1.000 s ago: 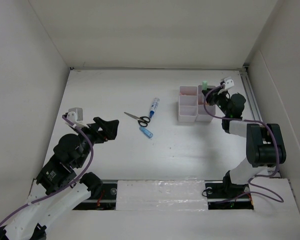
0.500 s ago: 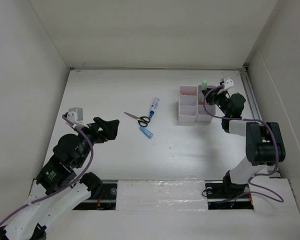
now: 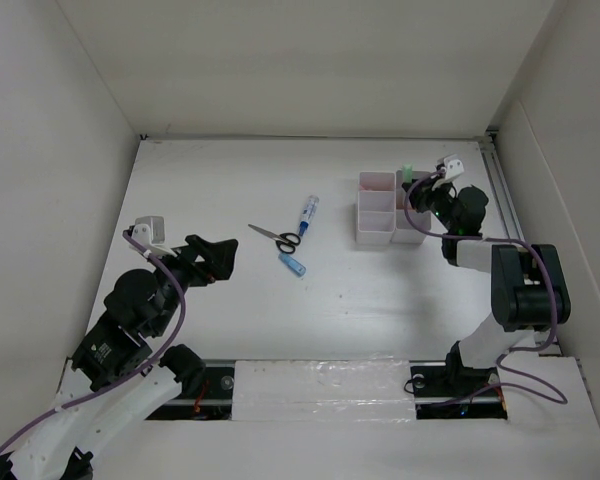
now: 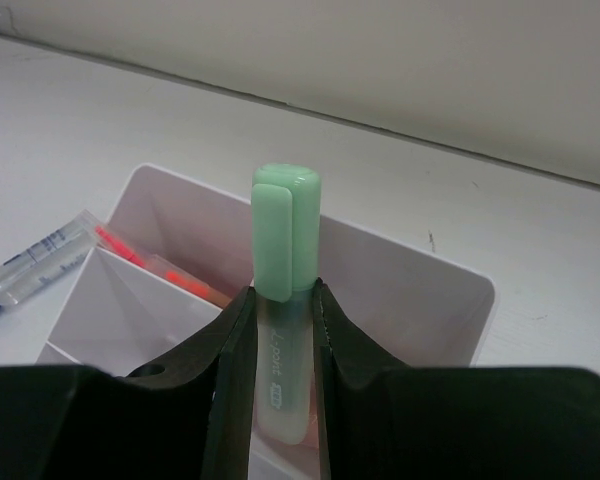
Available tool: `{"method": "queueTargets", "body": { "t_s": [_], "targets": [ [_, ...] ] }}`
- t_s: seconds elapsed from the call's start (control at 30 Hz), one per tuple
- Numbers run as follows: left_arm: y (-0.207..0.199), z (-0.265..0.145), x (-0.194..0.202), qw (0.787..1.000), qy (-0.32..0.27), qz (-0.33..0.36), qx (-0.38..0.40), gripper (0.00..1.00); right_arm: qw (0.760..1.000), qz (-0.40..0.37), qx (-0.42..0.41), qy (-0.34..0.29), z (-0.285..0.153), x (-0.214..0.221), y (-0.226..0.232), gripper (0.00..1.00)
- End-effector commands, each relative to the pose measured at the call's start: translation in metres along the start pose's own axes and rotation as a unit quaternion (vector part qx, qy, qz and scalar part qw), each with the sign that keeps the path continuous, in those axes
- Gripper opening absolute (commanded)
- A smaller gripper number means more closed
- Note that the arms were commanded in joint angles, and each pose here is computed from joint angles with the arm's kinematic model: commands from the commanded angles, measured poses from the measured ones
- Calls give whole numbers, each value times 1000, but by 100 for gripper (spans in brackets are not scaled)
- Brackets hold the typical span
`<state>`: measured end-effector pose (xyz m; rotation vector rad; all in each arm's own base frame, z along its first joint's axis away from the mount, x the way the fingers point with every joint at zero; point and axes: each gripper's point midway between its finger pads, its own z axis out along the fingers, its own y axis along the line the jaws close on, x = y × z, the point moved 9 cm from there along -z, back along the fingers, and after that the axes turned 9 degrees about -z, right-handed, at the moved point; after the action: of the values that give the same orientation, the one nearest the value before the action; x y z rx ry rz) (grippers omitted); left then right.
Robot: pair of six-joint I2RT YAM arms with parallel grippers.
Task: Sort the stationery into containers
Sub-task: Place the stationery in the storage box.
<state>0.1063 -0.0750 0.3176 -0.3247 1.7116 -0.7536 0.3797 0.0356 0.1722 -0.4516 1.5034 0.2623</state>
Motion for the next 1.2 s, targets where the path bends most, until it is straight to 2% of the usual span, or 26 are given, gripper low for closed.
{"method": "queueTargets", "body": {
  "t_s": [0.0,0.37,0.43,0.67,0.93,0.97,1.0,1.07,1.1,1.17],
  "targets": [
    [-3,1,-4,1000,-14,0,14,100,999,-23,1,-24,5,-16,-2,16],
    [-3,1,-4,1000,-14,0,14,100,999,-22,2,-31,-1,-16,-2,31],
    [-3,1,-4,1000,-14,0,14,100,999,-22,2,-31,-2,-18,-2,40],
    [-3,1,-4,1000,-14,0,14,100,999,-21,-11,-37,-5,-18,2,54],
    [-2,0,-3,1000,-11,-3,11,100,998,-25,-8,-63,-22,-36,10,55],
    [-2,3,-2,1000,-11,-2,4,100,996,-35,-6,-83,-27,-51,10,55],
    [-2,3,-2,1000,-11,-2,4,100,997,-30,0,-75,-28,-54,13,61],
    [-2,5,-1,1000,-7,0,1,100,995,-35,14,-89,-39,-77,17,61],
    [-2,9,2,1000,0,4,-5,100,995,-34,16,-90,-43,-84,21,81],
    [-4,12,2,1000,5,1,-10,100,996,-12,54,-64,-48,-98,27,85]
  ]
}}
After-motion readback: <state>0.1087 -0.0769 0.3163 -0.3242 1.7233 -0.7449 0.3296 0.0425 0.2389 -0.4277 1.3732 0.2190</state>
